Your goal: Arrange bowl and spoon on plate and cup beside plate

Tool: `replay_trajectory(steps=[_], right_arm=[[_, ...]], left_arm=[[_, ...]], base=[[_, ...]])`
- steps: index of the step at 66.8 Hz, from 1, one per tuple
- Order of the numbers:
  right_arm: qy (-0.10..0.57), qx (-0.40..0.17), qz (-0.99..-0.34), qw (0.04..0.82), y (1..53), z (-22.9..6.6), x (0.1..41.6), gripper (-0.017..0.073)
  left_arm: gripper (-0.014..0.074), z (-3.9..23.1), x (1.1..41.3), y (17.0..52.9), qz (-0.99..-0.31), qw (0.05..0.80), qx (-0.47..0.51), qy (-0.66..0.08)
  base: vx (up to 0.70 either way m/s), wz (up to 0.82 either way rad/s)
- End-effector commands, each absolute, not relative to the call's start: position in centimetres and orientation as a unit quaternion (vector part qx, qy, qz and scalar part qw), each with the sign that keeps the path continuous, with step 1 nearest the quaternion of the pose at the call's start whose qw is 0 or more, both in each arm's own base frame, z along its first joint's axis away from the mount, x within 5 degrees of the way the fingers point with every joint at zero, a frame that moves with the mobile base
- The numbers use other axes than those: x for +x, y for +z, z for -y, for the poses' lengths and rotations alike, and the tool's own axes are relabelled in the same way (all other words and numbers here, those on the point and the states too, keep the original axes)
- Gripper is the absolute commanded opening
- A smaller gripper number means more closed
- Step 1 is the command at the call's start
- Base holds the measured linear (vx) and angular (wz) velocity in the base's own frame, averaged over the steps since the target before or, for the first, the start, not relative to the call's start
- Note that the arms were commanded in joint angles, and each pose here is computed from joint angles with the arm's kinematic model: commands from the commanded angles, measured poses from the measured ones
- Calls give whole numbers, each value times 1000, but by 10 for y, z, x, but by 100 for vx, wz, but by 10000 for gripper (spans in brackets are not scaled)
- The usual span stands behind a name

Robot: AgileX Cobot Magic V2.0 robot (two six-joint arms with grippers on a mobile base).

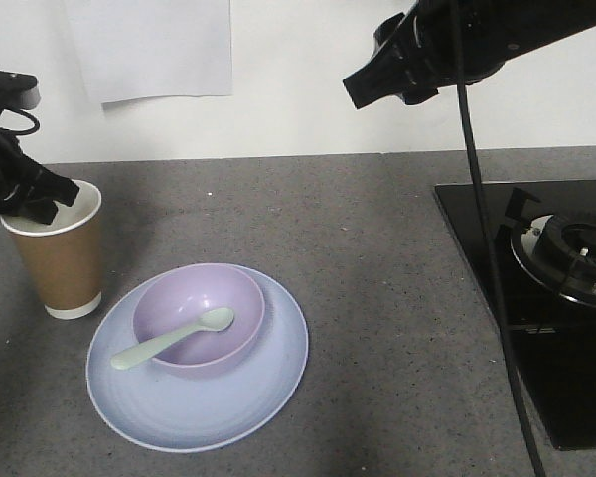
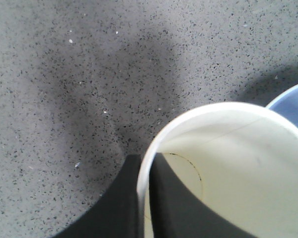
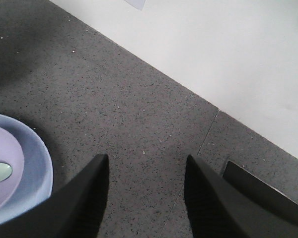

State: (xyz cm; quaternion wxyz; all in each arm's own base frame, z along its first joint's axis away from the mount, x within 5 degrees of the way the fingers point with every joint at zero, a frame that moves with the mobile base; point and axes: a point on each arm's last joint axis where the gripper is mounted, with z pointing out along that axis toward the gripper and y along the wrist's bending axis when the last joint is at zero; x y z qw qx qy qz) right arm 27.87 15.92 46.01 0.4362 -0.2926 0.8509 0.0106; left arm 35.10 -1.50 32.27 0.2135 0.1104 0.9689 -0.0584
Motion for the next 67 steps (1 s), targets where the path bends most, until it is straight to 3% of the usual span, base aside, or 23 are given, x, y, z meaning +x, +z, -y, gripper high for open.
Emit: replay_trajectory(steps=[1, 25, 43, 67], right_arm=[[15, -286, -824, 489, 485, -152, 269, 346], [14, -287, -823, 489, 485, -152, 269, 346], [13, -287, -823, 489, 485, -152, 269, 346], [15, -287, -824, 489, 485, -152, 269, 346]], left_arm=[[4, 17, 347, 341, -955, 268, 109, -59], [4, 16, 338, 317, -954, 273, 111, -52], [13, 18, 333, 322, -952, 279, 106, -63], [191, 18, 323, 334, -951, 284, 106, -64]], base=[[0, 0], [0, 0], [0, 0], [0, 0]])
